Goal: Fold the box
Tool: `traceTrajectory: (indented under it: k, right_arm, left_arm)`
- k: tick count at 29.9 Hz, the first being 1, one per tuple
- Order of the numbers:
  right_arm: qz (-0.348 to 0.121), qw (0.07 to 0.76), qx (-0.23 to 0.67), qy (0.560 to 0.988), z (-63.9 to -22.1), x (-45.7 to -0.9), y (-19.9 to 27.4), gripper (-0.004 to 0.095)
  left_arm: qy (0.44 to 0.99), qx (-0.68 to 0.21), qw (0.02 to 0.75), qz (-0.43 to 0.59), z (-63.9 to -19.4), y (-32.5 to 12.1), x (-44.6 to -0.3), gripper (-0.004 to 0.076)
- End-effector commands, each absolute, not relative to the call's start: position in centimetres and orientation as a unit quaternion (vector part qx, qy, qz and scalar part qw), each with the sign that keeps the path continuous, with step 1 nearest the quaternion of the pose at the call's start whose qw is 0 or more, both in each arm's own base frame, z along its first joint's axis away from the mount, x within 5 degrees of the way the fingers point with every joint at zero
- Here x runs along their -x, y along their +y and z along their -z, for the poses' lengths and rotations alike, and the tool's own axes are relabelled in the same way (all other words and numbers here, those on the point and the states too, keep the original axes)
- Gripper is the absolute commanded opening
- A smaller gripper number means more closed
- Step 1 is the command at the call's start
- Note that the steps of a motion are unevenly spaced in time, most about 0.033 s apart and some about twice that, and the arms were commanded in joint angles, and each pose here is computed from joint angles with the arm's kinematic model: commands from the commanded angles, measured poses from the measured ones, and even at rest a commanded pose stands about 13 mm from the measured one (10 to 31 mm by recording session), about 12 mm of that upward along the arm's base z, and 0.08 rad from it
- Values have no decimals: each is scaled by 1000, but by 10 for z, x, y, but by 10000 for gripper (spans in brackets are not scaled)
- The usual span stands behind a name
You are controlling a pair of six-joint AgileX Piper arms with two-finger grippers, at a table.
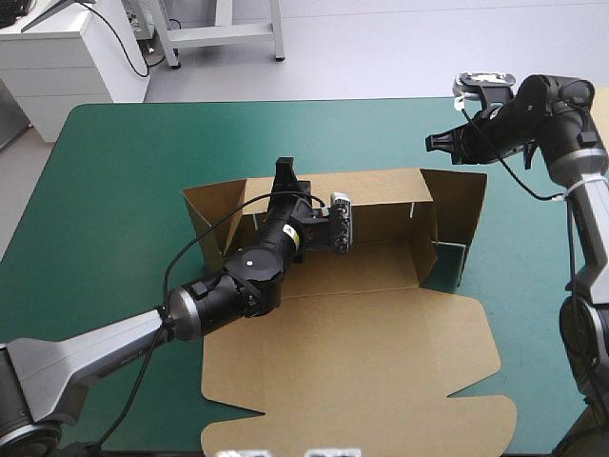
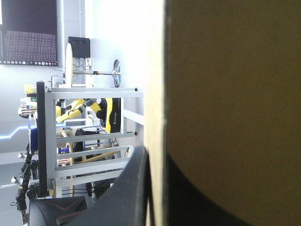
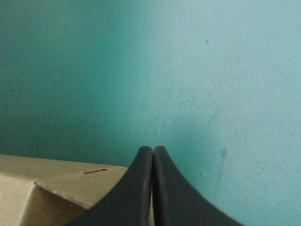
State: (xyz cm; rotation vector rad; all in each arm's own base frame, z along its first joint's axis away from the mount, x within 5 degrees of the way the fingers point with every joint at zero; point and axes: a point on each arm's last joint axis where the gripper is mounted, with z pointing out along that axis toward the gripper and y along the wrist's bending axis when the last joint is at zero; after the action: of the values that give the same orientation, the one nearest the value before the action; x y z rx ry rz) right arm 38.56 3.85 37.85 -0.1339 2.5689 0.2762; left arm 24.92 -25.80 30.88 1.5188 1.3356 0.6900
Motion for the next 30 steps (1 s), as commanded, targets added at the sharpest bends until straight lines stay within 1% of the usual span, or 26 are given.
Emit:
traceTrajectory:
  k: [1,5,11,16,25,30]
  right_arm:
    - [-105,319,48,941,-396,-386,36,-21]
    - [-117,293,48,948,-387,-389,38,-21]
    - [-119,253,62,958,-382,-382,39,-21]
    - [-143,233,78,959,-373,-368,43,-21]
    - [-153,233,128,952,-377,-334,45,-21]
    - [-173,247,165,939,-378,-314,50,-21]
  left_arm:
    - [546,-607,513,-267,-329,-256,-243,-8]
    - [547,-606,512,-268,-329,-256,-243,-8]
    - [548,-607,509,-270,-327,-256,-244,-8]
    - [549,-607,508,-269,-326,-257,-244,-8]
    - [548,-607,508,-270,-326,-257,-244,-8]
    - [548,-607,508,-270,-326,-257,-244,-8]
